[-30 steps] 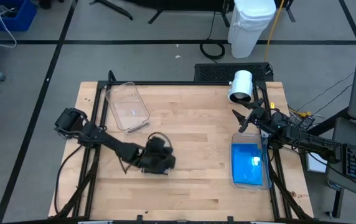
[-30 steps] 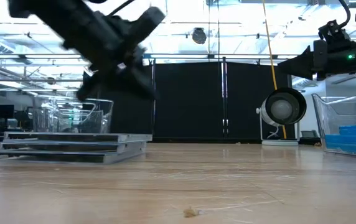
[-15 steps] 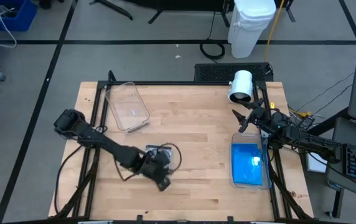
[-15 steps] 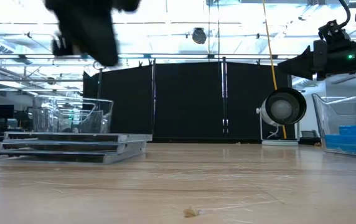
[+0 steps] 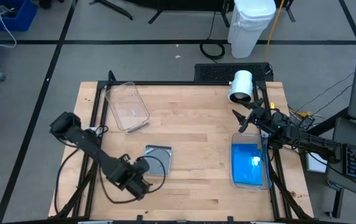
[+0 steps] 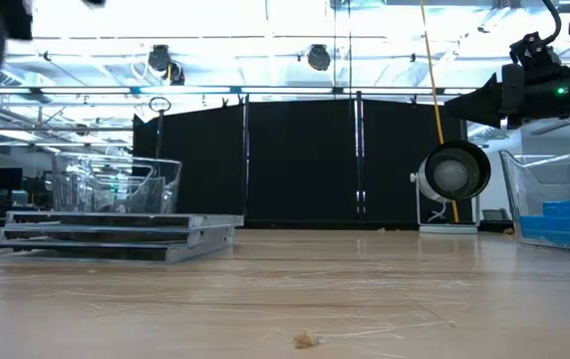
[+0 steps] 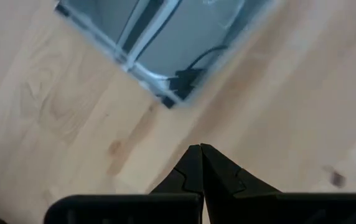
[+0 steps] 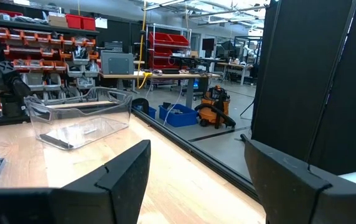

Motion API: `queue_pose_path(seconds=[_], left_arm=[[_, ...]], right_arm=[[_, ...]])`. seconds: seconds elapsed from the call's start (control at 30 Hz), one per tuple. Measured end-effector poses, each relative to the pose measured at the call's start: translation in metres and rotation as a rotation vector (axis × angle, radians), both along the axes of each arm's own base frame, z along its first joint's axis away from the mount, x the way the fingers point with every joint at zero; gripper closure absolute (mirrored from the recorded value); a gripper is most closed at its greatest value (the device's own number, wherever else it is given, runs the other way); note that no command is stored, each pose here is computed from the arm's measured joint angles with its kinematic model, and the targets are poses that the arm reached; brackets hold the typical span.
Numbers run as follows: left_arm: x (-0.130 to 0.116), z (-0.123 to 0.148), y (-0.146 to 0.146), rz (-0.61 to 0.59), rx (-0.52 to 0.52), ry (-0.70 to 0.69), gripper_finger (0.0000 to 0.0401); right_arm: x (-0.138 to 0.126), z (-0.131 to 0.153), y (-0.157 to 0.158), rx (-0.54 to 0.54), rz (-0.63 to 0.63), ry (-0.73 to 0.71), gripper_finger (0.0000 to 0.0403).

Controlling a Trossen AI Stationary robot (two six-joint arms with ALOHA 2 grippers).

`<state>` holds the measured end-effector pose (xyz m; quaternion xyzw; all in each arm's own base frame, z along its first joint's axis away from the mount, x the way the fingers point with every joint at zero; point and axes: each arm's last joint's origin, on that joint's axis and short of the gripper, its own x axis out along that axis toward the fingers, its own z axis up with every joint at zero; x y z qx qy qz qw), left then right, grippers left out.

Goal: Pick & place jewel cases by type
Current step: Adjust the black disc cases

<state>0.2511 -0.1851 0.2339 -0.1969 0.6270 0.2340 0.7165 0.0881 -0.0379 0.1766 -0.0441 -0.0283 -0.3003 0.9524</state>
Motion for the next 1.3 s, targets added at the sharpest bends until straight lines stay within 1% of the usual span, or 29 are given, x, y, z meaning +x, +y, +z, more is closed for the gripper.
queue_pose_path(seconds=[0.1, 0.2, 0.33, 0.4, 0.47, 0.63, 0.77, 0.83, 0.93, 1.0, 1.07, 1.13, 1.2, 1.3], left_arm=[[0.000, -0.019, 0.009, 0.032, 0.000, 0.026, 0.0397], [0.001, -0.038, 0.019, 0.100, -0.002, 0.018, 0.0393], [0.002, -0.059, 0.027, 0.151, -0.113, 0.043, 0.0398], [0.000, -0.068, 0.030, 0.197, -0.141, 0.065, 0.0397], [-0.004, -0.074, 0.033, 0.243, -0.142, 0.083, 0.0394], [-0.008, -0.080, 0.036, 0.301, -0.126, 0.101, 0.0397], [-0.005, -0.080, 0.039, 0.341, -0.108, 0.055, 0.0393], [0.001, -0.080, 0.039, 0.342, -0.125, 0.006, 0.0392], [0.013, -0.078, 0.037, 0.300, -0.167, -0.102, 0.0397], [0.023, -0.076, 0.036, 0.262, -0.186, -0.207, 0.0396], [0.034, -0.072, 0.036, 0.220, -0.182, -0.340, 0.0392], [0.046, -0.066, 0.037, 0.169, -0.154, -0.483, 0.0393], [0.057, -0.060, 0.040, 0.130, -0.091, -0.614, 0.0397], [0.067, -0.053, 0.047, 0.126, 0.008, -0.745, 0.0393]], right_arm=[[0.000, 0.000, 0.000, 0.000, 0.000, 0.000, 0.0151], [0.000, 0.000, 0.000, 0.000, 0.000, 0.000, 0.0151], [0.000, 0.000, 0.000, 0.000, 0.000, 0.000, 0.0151], [0.000, 0.000, 0.000, 0.000, 0.000, 0.000, 0.0151], [0.000, 0.000, 0.000, 0.000, 0.000, 0.000, 0.0151], [0.000, 0.000, 0.000, 0.000, 0.000, 0.000, 0.0151], [0.000, 0.000, 0.000, 0.000, 0.000, 0.000, 0.0151], [0.000, 0.000, 0.000, 0.000, 0.000, 0.000, 0.0151], [0.000, 0.000, 0.000, 0.000, 0.000, 0.000, 0.0151], [0.000, 0.000, 0.000, 0.000, 0.000, 0.000, 0.0151], [0.000, 0.000, 0.000, 0.000, 0.000, 0.000, 0.0151], [0.000, 0.000, 0.000, 0.000, 0.000, 0.000, 0.0151], [0.000, 0.000, 0.000, 0.000, 0.000, 0.000, 0.0151], [0.000, 0.000, 0.000, 0.000, 0.000, 0.000, 0.0151]])
